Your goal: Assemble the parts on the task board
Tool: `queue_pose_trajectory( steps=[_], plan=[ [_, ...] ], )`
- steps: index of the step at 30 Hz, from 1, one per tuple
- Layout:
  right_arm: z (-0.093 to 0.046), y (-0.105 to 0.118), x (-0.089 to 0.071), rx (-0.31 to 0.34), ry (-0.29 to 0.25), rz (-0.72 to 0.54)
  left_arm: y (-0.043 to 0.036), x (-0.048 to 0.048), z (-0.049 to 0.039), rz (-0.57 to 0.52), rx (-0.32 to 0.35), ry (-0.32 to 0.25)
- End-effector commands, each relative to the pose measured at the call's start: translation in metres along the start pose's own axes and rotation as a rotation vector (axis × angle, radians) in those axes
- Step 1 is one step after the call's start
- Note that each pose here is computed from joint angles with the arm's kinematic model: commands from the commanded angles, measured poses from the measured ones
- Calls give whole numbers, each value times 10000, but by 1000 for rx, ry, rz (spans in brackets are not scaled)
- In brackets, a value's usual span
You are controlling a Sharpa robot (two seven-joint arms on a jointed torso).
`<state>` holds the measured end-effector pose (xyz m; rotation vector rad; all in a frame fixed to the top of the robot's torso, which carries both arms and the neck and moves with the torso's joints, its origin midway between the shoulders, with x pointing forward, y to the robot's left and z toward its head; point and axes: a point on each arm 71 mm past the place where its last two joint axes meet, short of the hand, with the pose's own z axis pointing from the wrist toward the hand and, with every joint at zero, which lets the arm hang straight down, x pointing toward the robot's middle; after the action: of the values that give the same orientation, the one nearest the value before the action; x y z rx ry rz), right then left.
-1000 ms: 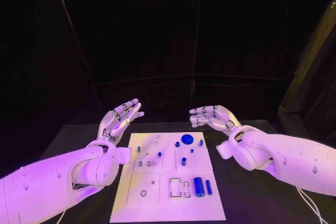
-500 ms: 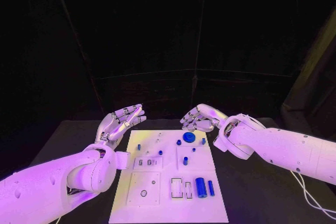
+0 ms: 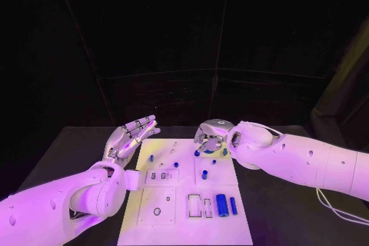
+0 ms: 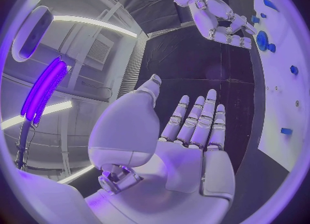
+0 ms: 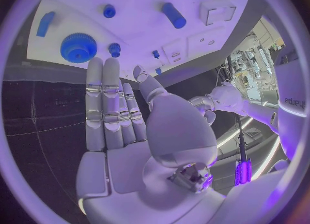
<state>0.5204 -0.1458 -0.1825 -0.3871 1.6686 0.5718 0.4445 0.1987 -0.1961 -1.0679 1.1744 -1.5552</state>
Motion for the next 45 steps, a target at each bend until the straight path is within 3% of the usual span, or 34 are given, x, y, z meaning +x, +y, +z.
queue_pose_trajectory(
  steps=[1,20,45],
  plan=[
    [27,-5,21,29,57,-99,-24,26,11,7,27,28],
    [185,54,83,12,117,-159,-4,52,30,3,19,38],
    [231,-11,129,19,165,-110,12,14,41,8,10,33]
  ],
)
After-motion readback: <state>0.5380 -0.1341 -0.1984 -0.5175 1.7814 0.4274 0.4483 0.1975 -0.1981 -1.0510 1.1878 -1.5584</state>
